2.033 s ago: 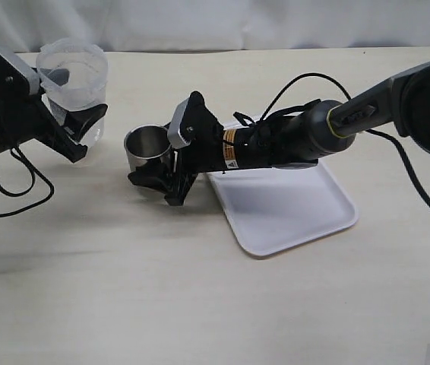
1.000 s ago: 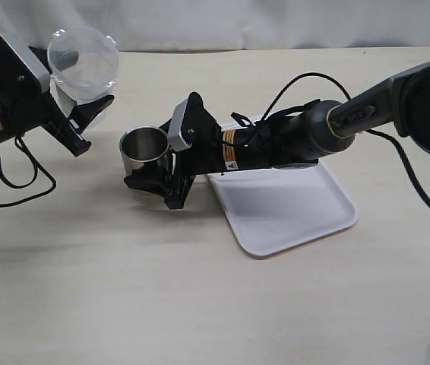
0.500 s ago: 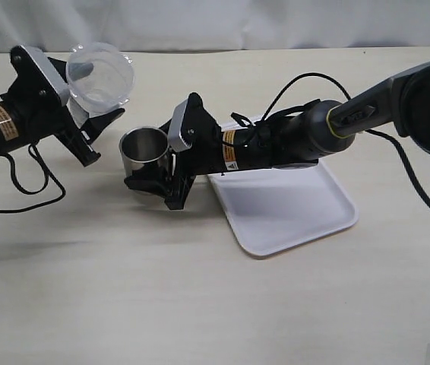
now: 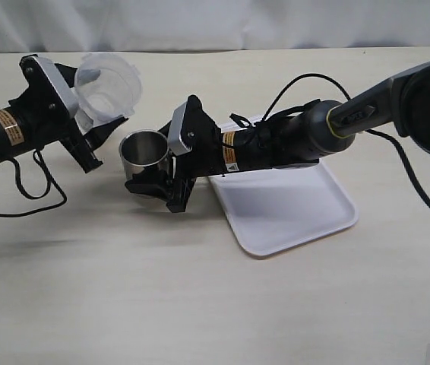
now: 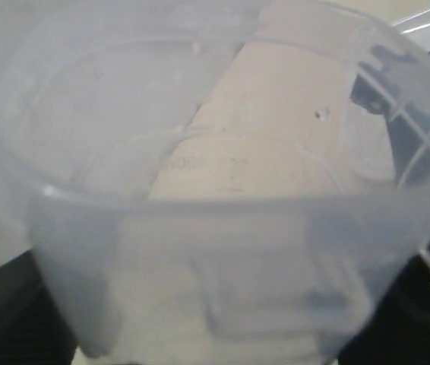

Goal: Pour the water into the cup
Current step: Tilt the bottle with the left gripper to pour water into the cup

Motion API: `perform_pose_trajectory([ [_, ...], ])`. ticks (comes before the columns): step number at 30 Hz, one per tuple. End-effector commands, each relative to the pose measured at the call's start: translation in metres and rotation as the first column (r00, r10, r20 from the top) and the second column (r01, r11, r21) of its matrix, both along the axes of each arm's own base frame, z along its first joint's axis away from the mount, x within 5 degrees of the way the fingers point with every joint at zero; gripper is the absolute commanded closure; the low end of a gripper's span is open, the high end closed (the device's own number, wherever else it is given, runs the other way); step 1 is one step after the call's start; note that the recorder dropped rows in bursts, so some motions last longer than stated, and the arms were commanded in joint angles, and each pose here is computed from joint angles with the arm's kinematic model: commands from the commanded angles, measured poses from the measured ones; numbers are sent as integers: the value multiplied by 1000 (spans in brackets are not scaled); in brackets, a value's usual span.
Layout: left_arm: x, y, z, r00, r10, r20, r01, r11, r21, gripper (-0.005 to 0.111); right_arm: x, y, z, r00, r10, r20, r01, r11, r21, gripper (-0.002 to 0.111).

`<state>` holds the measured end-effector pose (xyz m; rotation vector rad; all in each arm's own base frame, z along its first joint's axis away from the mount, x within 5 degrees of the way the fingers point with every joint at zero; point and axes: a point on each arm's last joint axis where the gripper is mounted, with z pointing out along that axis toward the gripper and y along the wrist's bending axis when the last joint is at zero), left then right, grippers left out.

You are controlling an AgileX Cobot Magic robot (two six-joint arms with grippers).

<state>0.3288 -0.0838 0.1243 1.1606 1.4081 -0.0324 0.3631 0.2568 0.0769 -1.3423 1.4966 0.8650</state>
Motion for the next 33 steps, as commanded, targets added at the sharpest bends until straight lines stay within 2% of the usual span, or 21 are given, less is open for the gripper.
perform_pose_trajectory([
  [1,1,-7,8,992,-47,119,41,998,48,107,1,-1,8,1000,0,10,0,1000,18,104],
  [5,2,-6,8,990,-37,135,30,998,59,107,1,-1,8,1000,0,10,0,1000,18,104],
  [14,2,-6,9,970,-86,229,47,984,169,107,1,-1,8,1000,-6,-3,6,1000,19,104],
  [18,3,-6,10,967,-88,239,48,985,166,107,1,-1,8,1000,-7,-8,8,1000,20,104],
  [24,2,-7,12,941,-126,314,54,972,229,107,1,-1,7,1000,1,-5,-1,1000,14,104],
  [33,4,-8,13,937,-136,322,59,970,238,107,-2,-1,6,999,35,3,-35,999,-6,104],
])
